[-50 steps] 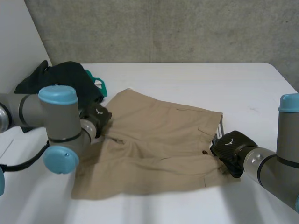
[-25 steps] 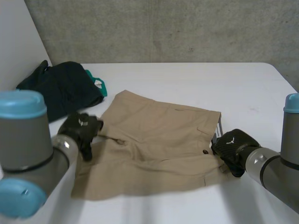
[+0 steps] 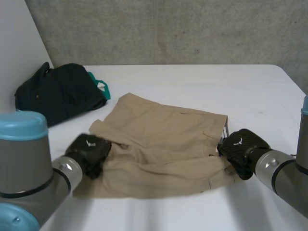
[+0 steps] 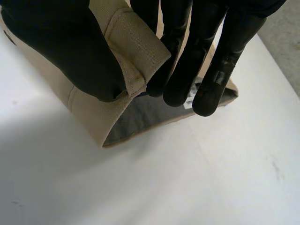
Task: Fold the laundry.
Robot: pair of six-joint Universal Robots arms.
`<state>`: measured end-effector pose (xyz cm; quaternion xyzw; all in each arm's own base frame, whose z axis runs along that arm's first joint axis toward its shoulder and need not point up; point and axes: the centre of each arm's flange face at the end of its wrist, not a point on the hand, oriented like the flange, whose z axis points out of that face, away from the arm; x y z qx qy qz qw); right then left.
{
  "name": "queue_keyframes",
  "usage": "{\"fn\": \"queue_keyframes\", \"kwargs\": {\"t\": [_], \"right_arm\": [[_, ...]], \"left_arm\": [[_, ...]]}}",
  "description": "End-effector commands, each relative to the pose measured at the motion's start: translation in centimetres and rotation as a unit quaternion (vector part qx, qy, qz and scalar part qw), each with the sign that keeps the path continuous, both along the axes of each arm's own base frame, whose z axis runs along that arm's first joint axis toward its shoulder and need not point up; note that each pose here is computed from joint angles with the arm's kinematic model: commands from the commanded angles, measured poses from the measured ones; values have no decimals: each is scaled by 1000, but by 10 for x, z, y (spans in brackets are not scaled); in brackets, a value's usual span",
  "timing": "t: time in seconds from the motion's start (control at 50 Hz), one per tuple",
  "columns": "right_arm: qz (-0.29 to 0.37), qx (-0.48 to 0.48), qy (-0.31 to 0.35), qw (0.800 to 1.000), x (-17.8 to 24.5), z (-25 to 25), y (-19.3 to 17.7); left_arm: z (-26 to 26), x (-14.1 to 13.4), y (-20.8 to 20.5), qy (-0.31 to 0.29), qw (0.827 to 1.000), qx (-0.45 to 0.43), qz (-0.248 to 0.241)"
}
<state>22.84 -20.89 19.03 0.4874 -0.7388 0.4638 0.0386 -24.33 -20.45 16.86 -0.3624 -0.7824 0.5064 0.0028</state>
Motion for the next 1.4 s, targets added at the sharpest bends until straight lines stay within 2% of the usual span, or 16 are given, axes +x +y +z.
{"fn": "queue_keyframes", "kwargs": {"t": [0.02, 0.14, 0.28, 0.38, 0.4, 0.48, 0.58, 0.72, 0.82, 0.9, 0.98, 1.06, 1.16, 1.24, 1.4], "right_arm": [[1, -37, -14, 999, 5, 20, -12], [-10, -72, -31, 997, 14, 33, -40], [-46, -111, -30, 992, 33, 13, -102], [-83, -160, -46, 983, 43, 1, -145], [-91, -180, -57, 978, 46, -1, -158], [-101, -216, -73, 968, 55, -14, -184], [-122, -228, -55, 964, 58, -43, -207], [-166, -256, -48, 951, 58, -40, -219], [-164, -272, -85, 944, 66, -2, -207], [-160, -238, -138, 948, 54, 33, -179], [-121, -164, -167, 965, 49, 38, -140], [-109, -84, -180, 974, 41, 23, -111], [-137, -4, -177, 975, 17, -16, -100], [-140, -3, -182, 973, 15, -33, -103], [-139, -3, -178, 974, 18, -61, -116]], "left_arm": [[59, -4, -4, 43, 994, -99, -4], [59, -23, -42, 52, 990, -132, -5], [37, -53, -115, 41, 984, -176, -8], [30, -73, -162, 54, 966, -254, -9], [26, -79, -174, 62, 958, -280, -10], [16, -93, -199, 83, 941, -326, -13], [-12, -103, -213, 85, 941, -325, -28], [-34, -116, -200, 89, 945, -307, -75], [4, -121, -187, 109, 929, -344, -80], [35, -108, -165, 113, 927, -349, -74], [36, -95, -138, 104, 939, -318, -75], [28, -82, -112, 102, 952, -279, -73], [18, -65, -83, 135, 966, -215, -59], [8, -60, -71, 158, 971, -174, -50], [3, -55, -67, 162, 973, -159, -42]]}}
